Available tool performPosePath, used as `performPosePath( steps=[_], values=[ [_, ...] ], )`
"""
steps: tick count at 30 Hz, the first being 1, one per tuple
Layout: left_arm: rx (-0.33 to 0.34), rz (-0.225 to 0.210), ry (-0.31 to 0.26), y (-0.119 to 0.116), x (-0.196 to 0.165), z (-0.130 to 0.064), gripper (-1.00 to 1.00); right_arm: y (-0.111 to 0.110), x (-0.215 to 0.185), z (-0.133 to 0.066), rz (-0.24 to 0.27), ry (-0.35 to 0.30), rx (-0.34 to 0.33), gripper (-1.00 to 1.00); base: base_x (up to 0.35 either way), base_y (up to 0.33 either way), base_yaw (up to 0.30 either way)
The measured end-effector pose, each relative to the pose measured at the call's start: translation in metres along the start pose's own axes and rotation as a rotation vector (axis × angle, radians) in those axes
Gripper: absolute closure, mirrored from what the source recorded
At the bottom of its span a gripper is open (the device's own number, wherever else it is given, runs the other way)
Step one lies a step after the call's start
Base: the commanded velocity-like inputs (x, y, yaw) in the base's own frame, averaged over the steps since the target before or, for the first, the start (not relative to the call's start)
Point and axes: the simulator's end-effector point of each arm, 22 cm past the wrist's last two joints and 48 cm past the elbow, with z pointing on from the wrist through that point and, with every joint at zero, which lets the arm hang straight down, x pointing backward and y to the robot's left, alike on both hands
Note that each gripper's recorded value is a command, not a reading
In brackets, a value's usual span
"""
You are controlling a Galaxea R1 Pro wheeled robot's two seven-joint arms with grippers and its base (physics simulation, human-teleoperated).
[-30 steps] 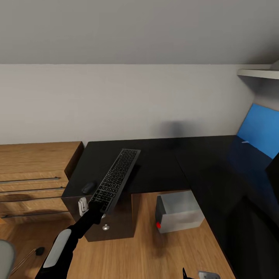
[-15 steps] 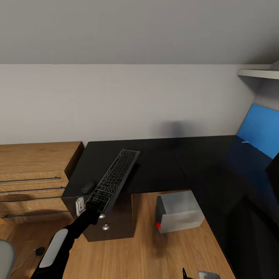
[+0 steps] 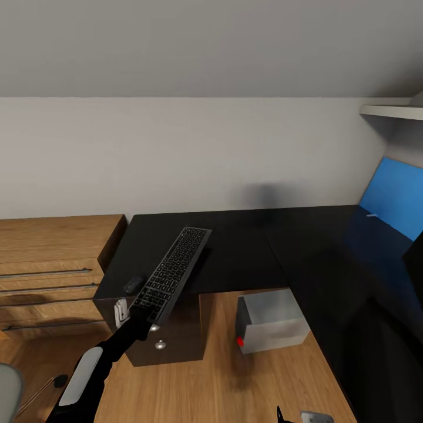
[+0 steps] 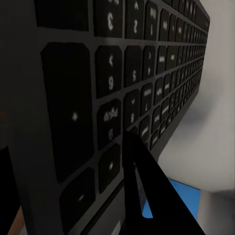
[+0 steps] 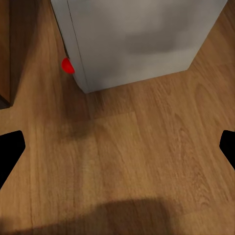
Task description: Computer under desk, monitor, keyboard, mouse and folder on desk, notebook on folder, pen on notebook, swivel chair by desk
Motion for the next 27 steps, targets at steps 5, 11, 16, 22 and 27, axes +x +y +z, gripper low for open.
performPosePath(
  steps=[5, 11, 16, 22, 27],
  values=[
    [0.0, -0.002, 0.0, -0.0002, 0.0001, 0.0, 1.0, 0.0, 0.0, 0.0, 0.0, 0.0, 0.0, -1.0, 0.0, 0.0, 0.0],
    [0.003, -0.01, -0.004, -0.0006, 0.0002, 0.0005, 1.0, 0.0002, 0.0, 0.0, 0.0, 0.0, -0.001, -1.0, 0.0, 0.0, 0.0],
    [0.001, -0.009, -0.007, -0.001, 0.0003, 0.0007, 1.0, 0.0002, 0.0, 0.0, 0.0, 0.0, -0.001, -1.0, 0.0, 0.0, 0.0],
    [-0.001, -0.008, -0.01, -0.0013, 0.0004, 0.0009, 1.0, 0.0003, 0.0, 0.0, 0.0, 0.0, -0.001, -1.0, 0.0, 0.0, 0.0],
    [-0.01, -0.002, -0.011, -0.0017, 0.0003, 0.0009, 1.0, 0.0003, 0.0, 0.0, 0.0, 0.0, -0.001, -1.0, 0.0, 0.0, 0.0]
  ],
)
